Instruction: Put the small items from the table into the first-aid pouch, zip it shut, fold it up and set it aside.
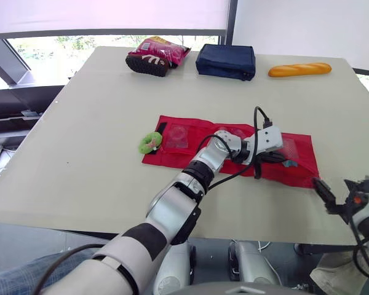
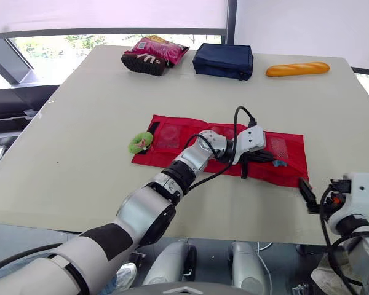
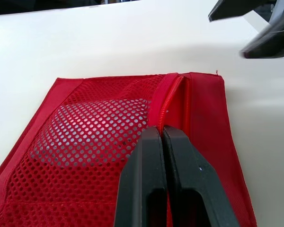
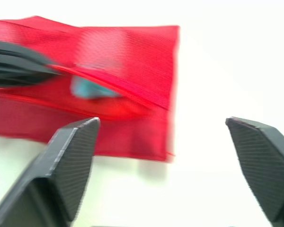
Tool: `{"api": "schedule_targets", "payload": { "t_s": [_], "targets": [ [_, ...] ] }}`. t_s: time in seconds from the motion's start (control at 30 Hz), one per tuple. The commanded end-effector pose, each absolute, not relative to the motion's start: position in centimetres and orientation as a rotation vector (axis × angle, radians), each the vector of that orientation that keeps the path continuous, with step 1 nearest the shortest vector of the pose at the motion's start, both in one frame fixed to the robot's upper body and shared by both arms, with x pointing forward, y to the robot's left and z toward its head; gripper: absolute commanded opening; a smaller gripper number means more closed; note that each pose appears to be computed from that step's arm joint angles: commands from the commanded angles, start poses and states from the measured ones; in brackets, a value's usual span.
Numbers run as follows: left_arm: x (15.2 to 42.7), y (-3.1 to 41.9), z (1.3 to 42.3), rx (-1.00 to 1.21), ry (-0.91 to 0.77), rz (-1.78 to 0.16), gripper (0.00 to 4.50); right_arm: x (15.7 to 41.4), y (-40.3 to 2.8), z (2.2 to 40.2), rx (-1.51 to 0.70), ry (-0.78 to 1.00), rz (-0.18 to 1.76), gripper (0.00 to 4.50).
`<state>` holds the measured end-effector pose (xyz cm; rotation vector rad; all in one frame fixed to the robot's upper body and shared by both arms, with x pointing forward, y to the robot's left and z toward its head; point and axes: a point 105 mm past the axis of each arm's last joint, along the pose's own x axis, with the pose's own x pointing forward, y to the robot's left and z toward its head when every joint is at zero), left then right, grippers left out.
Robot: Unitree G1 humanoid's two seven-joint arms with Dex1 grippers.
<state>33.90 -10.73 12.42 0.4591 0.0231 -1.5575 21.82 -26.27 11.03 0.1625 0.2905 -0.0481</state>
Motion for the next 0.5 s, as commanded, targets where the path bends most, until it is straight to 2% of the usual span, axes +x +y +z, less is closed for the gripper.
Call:
{"api": "schedule_targets", "payload": {
  "t_s": [0.03,0.2,0.23,0.3,0.5],
  "targets": [
    [31.5,-13.9,14.4,0.414,-0.086,-1.646,0.0,22.9,-25.9,10.2,0.313,0.273,-0.055,4.44],
    [31.4,-13.9,14.7,0.403,-0.098,-1.646,0.0,23.9,-23.7,9.5,0.459,0.283,0.035,4.44],
    [31.4,-13.9,14.7,0.401,-0.1,-1.646,0.0,24.0,-23.5,9.5,0.464,0.281,0.044,4.21],
    [31.4,-13.8,14.8,0.396,-0.106,-1.645,0.0,24.1,-23.4,9.8,0.472,0.265,0.05,3.69],
    [31.7,-13.2,14.9,0.361,-0.089,-1.639,0.0,24.3,-24.1,10.4,0.46,0.228,0.031,0.87]
  ]
}}
